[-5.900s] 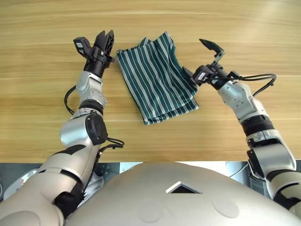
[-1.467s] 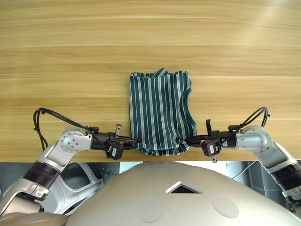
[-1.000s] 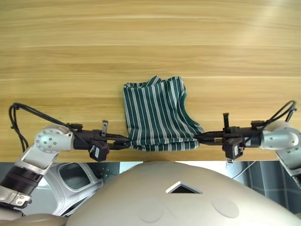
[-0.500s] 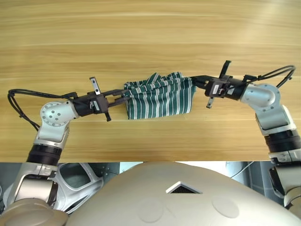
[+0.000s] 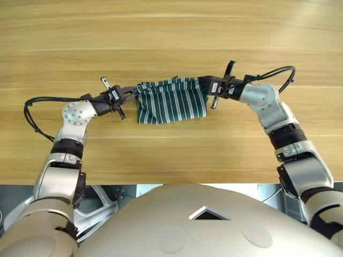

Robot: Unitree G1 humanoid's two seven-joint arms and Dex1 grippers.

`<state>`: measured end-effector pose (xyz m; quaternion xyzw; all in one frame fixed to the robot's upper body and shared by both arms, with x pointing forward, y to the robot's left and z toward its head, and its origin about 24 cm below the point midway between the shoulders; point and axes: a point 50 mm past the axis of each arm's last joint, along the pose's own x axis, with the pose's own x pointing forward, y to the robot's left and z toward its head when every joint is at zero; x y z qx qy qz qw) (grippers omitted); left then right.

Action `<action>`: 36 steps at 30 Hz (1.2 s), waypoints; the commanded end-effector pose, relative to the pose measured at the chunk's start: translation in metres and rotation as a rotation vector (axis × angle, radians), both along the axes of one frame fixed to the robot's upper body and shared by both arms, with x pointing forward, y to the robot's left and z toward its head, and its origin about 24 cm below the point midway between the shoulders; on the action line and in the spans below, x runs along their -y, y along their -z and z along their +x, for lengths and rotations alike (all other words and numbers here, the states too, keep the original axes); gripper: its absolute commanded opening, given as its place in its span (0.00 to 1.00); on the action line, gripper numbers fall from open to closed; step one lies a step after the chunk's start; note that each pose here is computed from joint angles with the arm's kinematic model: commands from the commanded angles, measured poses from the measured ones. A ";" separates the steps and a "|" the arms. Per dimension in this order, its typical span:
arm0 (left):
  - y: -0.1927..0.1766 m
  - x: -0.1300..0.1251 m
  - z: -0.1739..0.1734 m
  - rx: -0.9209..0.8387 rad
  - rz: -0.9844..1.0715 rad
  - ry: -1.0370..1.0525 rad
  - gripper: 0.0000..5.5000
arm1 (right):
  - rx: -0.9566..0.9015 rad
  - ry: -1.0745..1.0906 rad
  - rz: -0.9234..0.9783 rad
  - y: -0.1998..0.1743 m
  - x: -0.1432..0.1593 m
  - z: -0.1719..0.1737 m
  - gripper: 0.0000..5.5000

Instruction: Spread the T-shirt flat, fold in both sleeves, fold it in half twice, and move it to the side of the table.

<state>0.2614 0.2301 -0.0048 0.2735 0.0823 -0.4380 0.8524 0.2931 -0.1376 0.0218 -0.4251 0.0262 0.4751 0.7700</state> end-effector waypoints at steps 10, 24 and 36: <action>0.008 0.018 0.044 -0.133 0.061 -0.194 0.06 | -0.069 0.224 -0.079 0.036 0.009 0.020 0.00; -0.001 0.019 0.069 -0.395 -0.359 -0.573 0.52 | -0.383 0.536 0.453 0.037 0.017 0.031 0.41; -0.025 0.014 0.089 -0.562 -1.216 -0.861 0.52 | -0.593 0.794 1.160 0.013 0.052 0.049 0.88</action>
